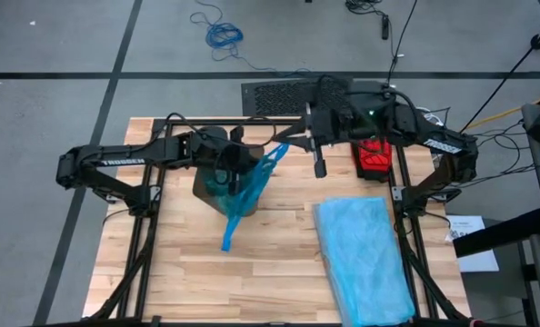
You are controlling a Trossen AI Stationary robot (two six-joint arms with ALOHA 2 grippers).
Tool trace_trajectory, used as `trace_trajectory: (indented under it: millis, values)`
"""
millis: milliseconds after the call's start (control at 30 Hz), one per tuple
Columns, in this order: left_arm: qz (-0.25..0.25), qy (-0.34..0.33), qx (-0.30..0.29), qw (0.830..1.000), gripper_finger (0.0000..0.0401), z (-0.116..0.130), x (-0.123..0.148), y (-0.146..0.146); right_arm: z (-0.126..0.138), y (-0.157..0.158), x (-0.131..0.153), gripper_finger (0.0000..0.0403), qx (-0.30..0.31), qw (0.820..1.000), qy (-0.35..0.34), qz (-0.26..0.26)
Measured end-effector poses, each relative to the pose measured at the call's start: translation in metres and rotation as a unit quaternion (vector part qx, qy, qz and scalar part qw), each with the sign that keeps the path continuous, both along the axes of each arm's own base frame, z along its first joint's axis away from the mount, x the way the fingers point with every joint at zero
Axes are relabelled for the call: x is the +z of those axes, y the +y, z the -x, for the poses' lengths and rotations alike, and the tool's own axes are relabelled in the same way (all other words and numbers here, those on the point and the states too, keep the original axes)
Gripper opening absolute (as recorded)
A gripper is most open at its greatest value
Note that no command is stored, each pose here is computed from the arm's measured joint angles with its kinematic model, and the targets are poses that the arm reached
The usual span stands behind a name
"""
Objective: Place trash/remove bag and relplace
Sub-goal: Remove the trash bag from the bin
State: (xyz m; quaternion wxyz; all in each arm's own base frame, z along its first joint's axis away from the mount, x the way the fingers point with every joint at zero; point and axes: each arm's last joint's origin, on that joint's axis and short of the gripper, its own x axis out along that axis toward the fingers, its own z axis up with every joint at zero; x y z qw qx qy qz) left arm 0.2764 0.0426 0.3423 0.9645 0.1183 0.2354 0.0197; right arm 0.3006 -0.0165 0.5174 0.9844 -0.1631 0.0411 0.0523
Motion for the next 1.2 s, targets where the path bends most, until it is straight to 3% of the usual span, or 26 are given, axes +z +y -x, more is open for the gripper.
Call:
trace_trajectory:
  millis: [167,400,467,600,733,867,1000,1200]
  values:
    - [-0.002,-0.014,-0.004,1.000,0.0000,0.010,0.009,-0.004,0.028,-0.004,0.001,0.0048,-0.091,0.994,0.050,0.035]
    - [-0.009,-0.057,-0.005,0.998,0.0000,0.032,0.030,-0.008,0.048,-0.008,-0.011,0.0165,-0.119,0.983,0.136,-0.025]
    - [-0.010,-0.065,-0.005,0.998,0.0000,0.038,0.034,-0.008,0.047,-0.008,-0.022,0.0189,-0.097,0.980,0.170,-0.023]
    - [-0.010,-0.055,-0.001,0.998,0.0000,0.043,0.034,-0.009,0.033,-0.003,-0.059,0.0208,0.021,0.977,0.212,-0.027]
    - [-0.012,-0.046,0.008,0.999,0.0000,0.044,0.033,-0.008,0.013,-0.002,-0.100,0.0195,0.072,0.985,0.156,-0.008]
    - [-0.010,-0.045,0.010,0.999,0.0000,0.043,0.033,-0.008,0.000,-0.008,-0.128,0.0168,0.057,0.996,0.065,0.010]
    - [-0.002,-0.039,0.013,0.999,0.0000,0.044,0.031,-0.008,-0.001,-0.015,-0.136,0.0145,0.041,0.998,-0.037,-0.008]
    - [-0.001,-0.036,0.014,0.999,0.0000,0.044,0.031,-0.008,-0.011,-0.020,-0.157,0.0135,-0.005,0.994,-0.100,-0.047]
